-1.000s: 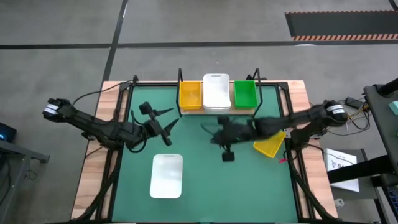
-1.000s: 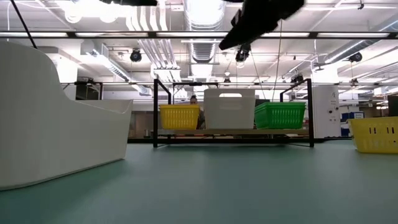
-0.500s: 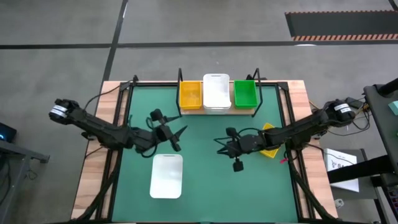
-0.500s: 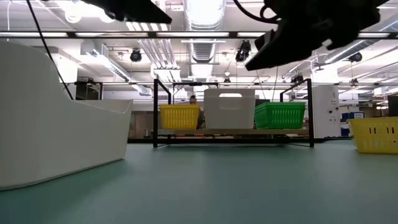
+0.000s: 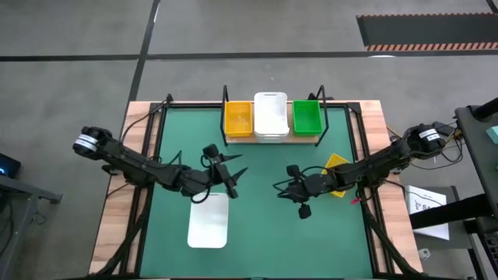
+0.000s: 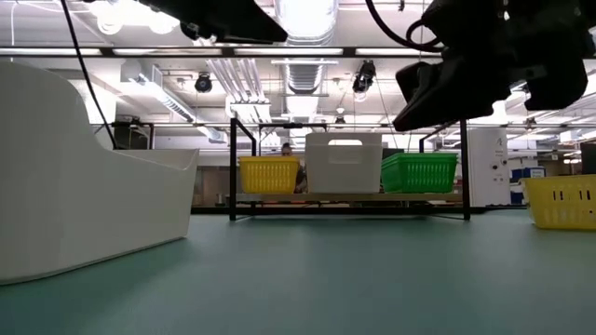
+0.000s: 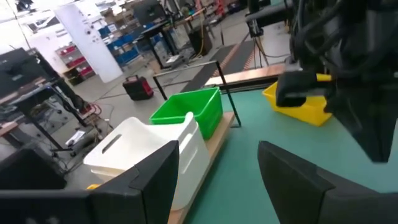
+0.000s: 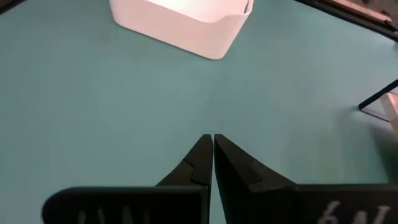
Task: Stack baskets on shelf by color
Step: Stack the yellow bin on top of the yellow bin on the shelf
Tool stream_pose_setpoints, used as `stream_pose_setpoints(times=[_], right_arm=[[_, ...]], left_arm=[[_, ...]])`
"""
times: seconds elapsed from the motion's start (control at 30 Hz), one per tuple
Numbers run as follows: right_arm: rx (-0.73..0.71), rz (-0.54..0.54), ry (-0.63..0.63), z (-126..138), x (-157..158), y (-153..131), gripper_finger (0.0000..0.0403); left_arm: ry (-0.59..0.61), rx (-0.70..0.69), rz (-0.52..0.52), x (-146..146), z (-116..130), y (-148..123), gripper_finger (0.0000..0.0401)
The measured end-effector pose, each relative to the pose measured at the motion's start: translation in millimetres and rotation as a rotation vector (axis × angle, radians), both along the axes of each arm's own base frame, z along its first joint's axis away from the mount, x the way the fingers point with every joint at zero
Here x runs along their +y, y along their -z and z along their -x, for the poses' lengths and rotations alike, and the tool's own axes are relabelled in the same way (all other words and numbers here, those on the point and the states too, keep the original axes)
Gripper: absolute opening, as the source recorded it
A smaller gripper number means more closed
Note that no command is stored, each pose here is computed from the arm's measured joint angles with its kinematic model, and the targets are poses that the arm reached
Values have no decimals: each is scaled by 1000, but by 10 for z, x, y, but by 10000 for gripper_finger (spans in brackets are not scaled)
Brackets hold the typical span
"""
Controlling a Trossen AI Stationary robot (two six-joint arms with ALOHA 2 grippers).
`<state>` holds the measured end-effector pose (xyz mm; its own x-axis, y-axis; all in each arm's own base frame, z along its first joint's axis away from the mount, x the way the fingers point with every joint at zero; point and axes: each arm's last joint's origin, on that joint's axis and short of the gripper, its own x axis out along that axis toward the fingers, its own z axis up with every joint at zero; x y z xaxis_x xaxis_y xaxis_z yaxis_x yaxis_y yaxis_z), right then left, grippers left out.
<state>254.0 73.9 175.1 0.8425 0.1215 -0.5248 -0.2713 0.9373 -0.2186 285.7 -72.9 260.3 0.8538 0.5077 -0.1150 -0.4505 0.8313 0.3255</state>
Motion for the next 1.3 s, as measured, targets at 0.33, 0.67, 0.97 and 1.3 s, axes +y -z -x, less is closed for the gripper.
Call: stream_pose_setpoints(times=[0.33,0.67,0.97,1.3], right_arm=[[37,27,-8,68,-23,37,9],[54,123,-66,91,-31,50,9],[19,141,-84,150,-48,-37,9],[10,-100,53,491,-125,-296,9]], left_arm=[[92,-70,143,-48,-37,-50,203],[219,-139,394,-192,-19,-51,203],[246,-143,434,-374,-135,-60,203],[249,13,398,-501,-385,71,203]])
